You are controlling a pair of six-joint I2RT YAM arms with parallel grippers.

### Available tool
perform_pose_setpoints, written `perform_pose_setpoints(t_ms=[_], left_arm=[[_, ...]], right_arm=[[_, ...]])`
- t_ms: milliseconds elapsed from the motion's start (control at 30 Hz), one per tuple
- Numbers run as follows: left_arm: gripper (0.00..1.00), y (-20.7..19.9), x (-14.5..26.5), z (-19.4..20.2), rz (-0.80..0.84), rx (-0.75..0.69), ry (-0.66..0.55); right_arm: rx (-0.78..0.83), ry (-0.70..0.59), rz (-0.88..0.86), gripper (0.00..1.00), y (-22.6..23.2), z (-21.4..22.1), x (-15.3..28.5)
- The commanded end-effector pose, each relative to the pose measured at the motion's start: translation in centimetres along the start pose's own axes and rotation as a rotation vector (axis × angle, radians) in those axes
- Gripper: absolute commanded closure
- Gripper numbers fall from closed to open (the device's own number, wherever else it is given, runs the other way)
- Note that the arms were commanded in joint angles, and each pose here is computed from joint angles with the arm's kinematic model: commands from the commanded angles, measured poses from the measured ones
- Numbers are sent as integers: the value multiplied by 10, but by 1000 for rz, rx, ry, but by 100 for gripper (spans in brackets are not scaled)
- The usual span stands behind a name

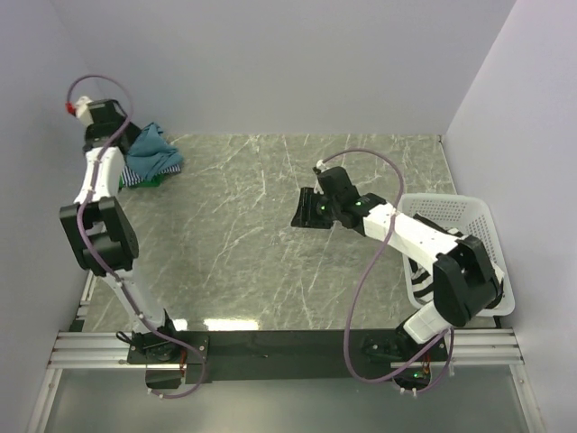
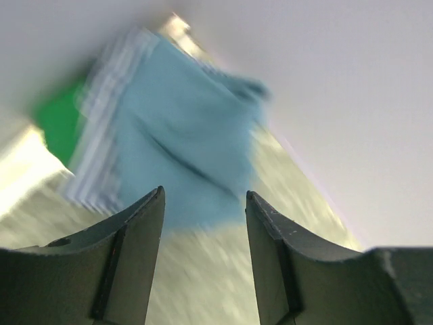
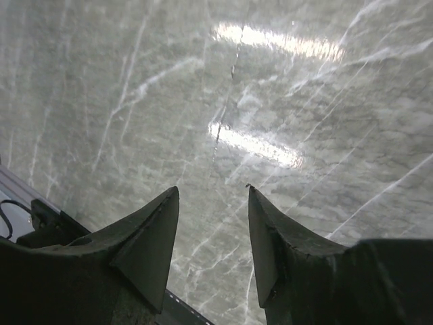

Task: Fold and stack the tank tops
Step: Neatly place the folded tank top to the corner

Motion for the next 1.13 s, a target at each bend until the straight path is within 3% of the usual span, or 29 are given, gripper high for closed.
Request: perform_pose_setpoints(t_ms=[0, 233, 367, 500, 700, 1100], left_arm=[[43, -56, 66, -1, 156, -23, -52], [43, -124, 175, 117, 368, -244, 96], [43, -128, 225, 165, 503, -327, 176], [43, -115, 273, 216, 614, -431, 272], [43, -108, 319, 249, 783, -491, 350], [43, -113, 348, 249, 902, -564, 401]], right_arm=[[37, -138, -40, 47, 14, -20, 23], [-11, -284, -42, 39, 1, -33, 62], [-22, -385, -17, 24, -9, -33, 83], [-34, -456, 13, 22, -19, -28, 99], [-93, -557, 84, 19, -37, -23, 113], [-121, -648, 126, 17, -48, -17, 133]])
Point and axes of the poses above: each gripper's point midway between its finger pads, its own x axis back along the fingers, its own y axis along the line the jaws close on, z = x × y, the point moved 7 cm from there along x, back along the fingers, and after that the axes turned 9 degrees about -x, right-handed, at the moved point
